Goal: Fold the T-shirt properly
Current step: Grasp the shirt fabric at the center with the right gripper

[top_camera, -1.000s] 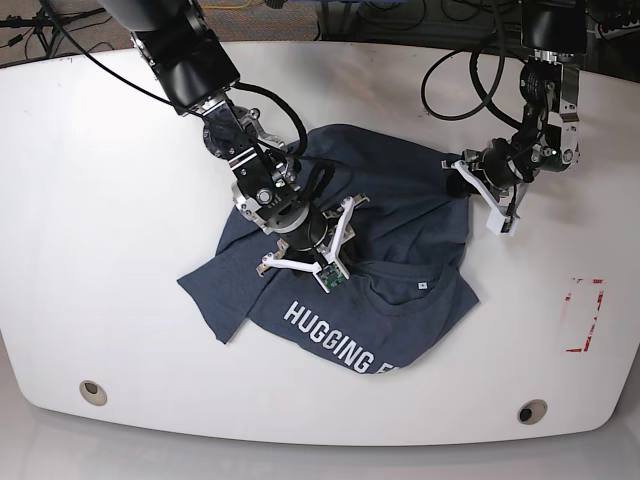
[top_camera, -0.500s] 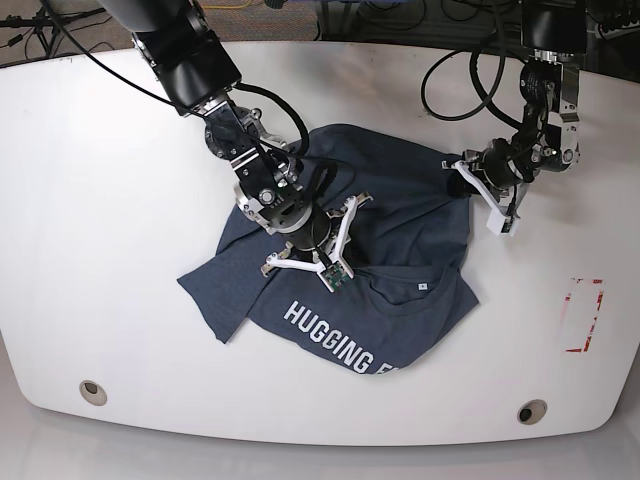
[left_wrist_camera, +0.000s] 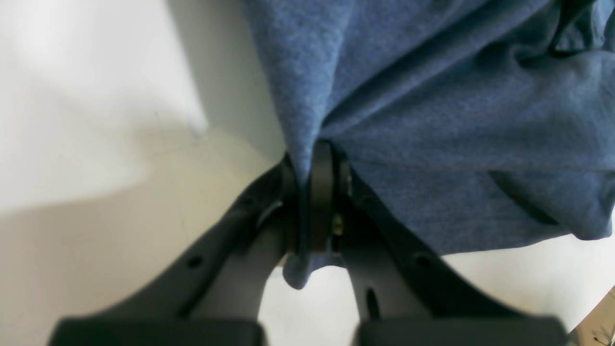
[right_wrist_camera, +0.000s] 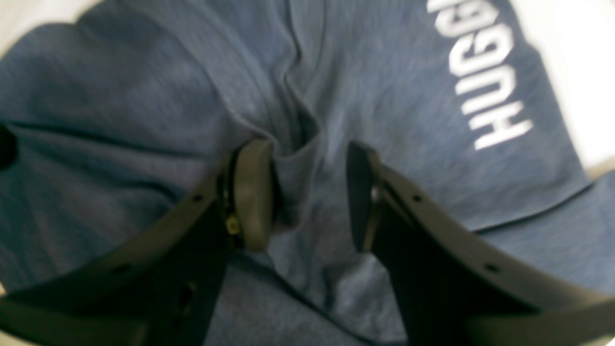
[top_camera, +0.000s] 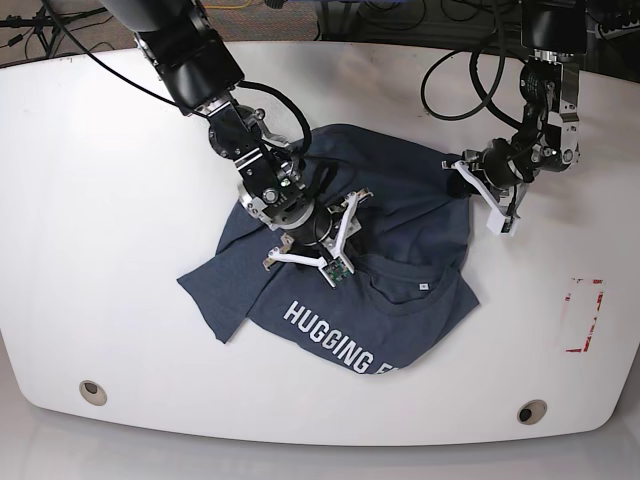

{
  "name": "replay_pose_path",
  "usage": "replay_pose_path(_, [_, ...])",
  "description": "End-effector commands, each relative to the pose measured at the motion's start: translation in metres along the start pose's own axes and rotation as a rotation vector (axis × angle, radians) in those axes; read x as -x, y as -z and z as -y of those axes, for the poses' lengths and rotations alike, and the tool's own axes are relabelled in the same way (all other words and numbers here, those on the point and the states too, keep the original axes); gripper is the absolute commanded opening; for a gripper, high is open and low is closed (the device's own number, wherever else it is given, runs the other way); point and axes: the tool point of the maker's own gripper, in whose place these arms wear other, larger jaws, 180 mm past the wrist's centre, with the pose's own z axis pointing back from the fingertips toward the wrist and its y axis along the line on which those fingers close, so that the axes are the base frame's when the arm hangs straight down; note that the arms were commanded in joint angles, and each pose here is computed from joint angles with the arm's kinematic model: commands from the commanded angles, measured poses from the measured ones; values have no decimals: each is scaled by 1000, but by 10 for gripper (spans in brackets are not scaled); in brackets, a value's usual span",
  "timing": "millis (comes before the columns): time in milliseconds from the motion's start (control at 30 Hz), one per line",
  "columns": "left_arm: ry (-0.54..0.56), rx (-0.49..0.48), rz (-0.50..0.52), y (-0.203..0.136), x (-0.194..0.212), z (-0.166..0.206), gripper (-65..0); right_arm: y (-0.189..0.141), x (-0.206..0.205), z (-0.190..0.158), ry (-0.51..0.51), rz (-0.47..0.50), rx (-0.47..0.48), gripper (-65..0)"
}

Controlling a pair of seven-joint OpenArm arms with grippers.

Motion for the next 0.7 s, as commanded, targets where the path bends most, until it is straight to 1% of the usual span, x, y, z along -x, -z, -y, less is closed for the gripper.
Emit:
replay_pose_path(0, [12, -30, -6, -3, -3, -7, -650, 2, -22, 1, 2, 77, 5, -398])
replay_pose_path(200, [11, -30, -7, -3, -2, -7, -650, 13, -7, 2, 18, 57, 4, -396])
replay_pose_path(500, [11, -30, -8, -3, -1, -8, -650, 18, 1, 2, 27, 50, 6, -396])
replay_pose_path(633, [11, -30, -8, -3, -1, -8, -650, 18, 1, 3, 27, 49, 6, -407])
replay_pose_path(667, [11, -30, -8, -3, -1, -8, -650, 18, 0, 3, 27, 51, 6, -419])
